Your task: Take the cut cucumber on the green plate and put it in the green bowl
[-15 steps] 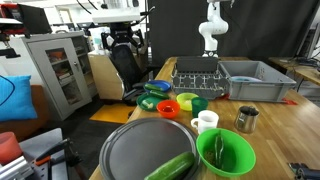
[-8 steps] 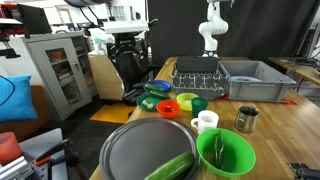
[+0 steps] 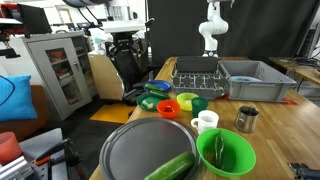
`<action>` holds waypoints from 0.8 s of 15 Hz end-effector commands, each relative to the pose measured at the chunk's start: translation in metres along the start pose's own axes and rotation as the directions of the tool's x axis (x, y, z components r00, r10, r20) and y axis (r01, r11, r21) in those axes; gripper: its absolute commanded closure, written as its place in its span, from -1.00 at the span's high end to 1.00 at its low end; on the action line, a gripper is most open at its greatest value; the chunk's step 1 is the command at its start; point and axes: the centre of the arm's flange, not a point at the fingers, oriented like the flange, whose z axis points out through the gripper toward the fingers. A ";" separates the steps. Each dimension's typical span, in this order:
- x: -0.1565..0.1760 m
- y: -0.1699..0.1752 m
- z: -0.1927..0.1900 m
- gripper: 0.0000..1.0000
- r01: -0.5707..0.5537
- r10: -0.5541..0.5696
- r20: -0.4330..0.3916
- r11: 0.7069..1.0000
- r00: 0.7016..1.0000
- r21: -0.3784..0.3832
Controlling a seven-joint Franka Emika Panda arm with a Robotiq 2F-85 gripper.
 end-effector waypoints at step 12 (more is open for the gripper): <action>0.004 0.060 0.179 1.00 0.233 -0.236 0.048 0.971 0.971 0.053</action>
